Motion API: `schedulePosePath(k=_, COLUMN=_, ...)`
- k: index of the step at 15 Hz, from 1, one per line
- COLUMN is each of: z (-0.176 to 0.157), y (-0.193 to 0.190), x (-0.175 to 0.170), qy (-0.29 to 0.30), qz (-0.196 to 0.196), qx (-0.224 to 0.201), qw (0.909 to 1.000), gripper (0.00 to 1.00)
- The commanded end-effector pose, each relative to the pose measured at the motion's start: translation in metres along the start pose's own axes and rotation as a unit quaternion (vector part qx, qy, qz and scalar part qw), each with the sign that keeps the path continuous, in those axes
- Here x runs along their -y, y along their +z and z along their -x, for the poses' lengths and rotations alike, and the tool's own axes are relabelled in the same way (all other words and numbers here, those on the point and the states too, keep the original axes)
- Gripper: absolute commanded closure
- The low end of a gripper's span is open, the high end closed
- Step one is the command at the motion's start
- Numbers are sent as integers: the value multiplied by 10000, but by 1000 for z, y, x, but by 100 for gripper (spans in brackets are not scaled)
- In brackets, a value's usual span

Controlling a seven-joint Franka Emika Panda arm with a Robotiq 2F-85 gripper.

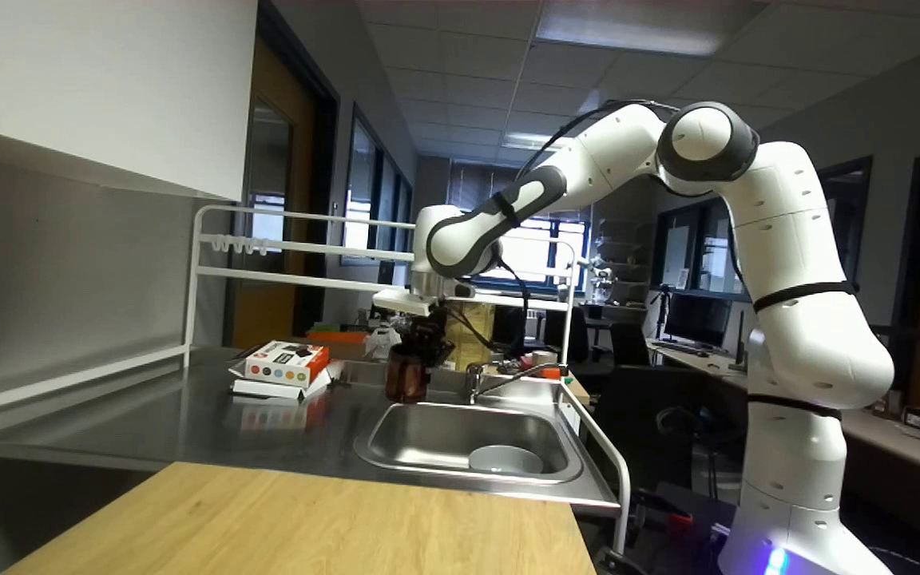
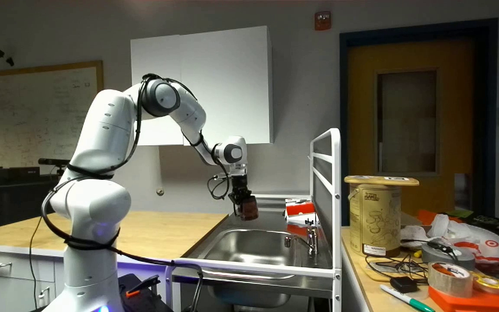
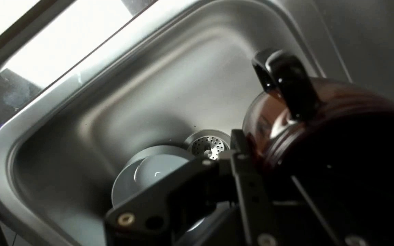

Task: Remove the cup from the sink basin and put it on the sink countertop

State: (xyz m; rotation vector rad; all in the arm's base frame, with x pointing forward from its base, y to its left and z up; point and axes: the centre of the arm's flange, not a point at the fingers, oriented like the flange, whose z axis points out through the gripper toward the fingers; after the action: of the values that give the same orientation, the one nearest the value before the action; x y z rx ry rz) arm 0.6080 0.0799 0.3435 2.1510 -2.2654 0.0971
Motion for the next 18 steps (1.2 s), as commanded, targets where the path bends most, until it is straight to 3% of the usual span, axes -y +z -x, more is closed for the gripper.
schedulePosePath(k=1, z=43, y=-40, x=51, qy=-272, qz=-5, qx=-283, qw=9992, gripper=94)
schedulePosePath(k=4, z=79, y=-49, x=83, qy=-727, qz=97, qx=-444, qw=9963, gripper=94)
schedulePosePath(k=8, z=117, y=-35, x=119, qy=-1564, qz=342, qx=-227, qw=9868, gripper=94)
schedulePosePath(k=12, z=138, y=1, x=146, qy=-2306, qz=681, qx=-77, qw=9706, gripper=94)
schedulePosePath(k=18, z=142, y=50, x=161, qy=-3103, qz=1082, qx=-55, qw=9445, gripper=95)
